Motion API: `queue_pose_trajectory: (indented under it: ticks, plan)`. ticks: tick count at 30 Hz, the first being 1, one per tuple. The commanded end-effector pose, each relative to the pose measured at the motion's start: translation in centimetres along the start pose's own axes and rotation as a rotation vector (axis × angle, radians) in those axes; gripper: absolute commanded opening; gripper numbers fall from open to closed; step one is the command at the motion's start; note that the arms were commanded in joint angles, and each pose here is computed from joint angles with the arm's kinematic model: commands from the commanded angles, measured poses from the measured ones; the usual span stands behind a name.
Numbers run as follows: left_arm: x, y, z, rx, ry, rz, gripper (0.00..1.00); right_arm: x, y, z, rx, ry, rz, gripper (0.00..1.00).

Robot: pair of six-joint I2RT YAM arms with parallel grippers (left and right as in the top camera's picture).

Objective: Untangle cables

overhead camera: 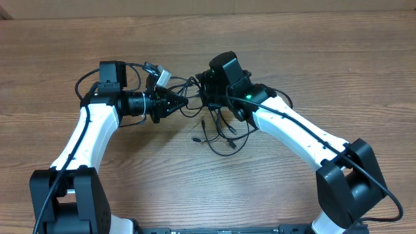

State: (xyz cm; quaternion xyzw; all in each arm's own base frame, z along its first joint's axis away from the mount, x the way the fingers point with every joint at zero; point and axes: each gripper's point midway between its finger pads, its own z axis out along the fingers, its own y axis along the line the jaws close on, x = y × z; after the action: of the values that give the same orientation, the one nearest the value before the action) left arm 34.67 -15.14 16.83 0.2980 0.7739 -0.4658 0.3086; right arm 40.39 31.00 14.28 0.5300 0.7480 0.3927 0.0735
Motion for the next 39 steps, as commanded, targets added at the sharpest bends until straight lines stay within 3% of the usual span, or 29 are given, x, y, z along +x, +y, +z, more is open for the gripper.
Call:
queue_pose_trajectory:
  ticks: [1,6,12,29,39]
  plan:
    - [0.4,0.4,0.1,-0.017,0.012,0.010,0.04,-0.9,-1.5,0.5,0.055,-0.037,-0.045,0.39]
    - [0.4,0.4,0.1,-0.016,0.009,0.014,0.04,-0.7,-2.1,0.3,0.098,0.057,-0.208,0.38]
    - [0.4,0.4,0.1,-0.017,0.009,0.015,0.04,-0.8,-1.3,-0.2,0.083,0.154,-0.191,0.38]
    - [0.2,0.2,0.1,-0.002,0.000,0.019,0.04,2.7,-0.4,0.2,0.017,0.198,-0.241,0.39]
    - [-0.3,-0.7,0.1,0.052,-0.026,0.019,0.04,3.1,0.5,0.9,-0.036,0.172,-0.207,0.45]
